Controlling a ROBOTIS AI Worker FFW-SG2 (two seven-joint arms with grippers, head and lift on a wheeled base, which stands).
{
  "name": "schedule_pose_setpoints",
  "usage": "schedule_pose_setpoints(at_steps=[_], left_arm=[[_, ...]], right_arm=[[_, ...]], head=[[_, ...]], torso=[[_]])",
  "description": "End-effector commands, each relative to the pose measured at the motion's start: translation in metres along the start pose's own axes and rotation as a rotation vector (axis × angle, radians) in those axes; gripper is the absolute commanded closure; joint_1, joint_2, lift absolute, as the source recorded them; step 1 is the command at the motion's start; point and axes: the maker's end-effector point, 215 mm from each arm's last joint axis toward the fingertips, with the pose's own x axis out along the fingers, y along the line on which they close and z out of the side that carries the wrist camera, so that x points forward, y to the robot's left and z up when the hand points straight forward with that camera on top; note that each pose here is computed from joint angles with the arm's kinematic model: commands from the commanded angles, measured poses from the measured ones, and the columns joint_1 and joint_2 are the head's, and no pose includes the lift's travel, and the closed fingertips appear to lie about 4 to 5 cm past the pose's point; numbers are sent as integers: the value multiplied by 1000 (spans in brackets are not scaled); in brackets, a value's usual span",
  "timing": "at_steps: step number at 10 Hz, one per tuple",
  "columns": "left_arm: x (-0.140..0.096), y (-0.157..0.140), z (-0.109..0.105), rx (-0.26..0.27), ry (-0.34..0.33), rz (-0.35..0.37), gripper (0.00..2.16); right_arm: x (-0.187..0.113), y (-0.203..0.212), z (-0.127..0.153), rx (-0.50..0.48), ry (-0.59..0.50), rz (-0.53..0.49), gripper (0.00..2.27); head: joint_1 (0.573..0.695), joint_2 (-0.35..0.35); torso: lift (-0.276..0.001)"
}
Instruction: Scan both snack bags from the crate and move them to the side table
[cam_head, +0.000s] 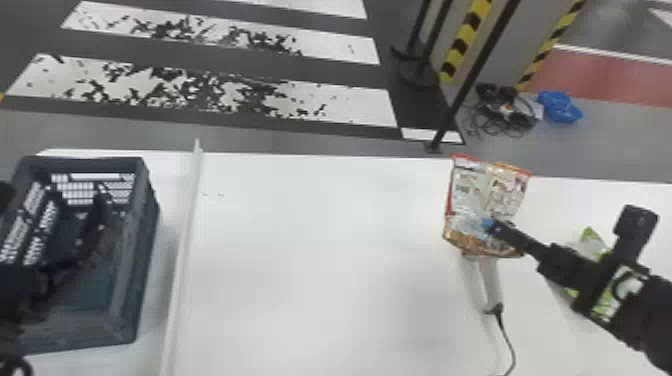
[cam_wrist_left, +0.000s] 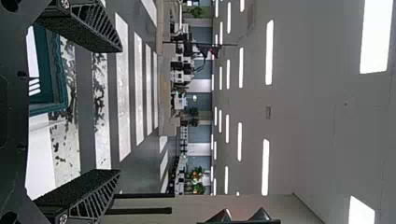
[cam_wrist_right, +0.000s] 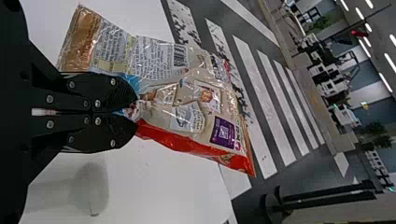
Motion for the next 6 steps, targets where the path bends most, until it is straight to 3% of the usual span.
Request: schedule_pose_setpoints(at_steps=[1, 6], left_arm=[[0, 1, 3, -1, -1, 2, 66], [1, 4, 4, -1, 2, -1, 66]], right_arm=[[10, -36, 28, -13, -91, -81, 2246], [8, -158, 57, 7, -236, -452, 2246]], head=[[695, -253], [695, -350]], torso=[[-29], [-29]])
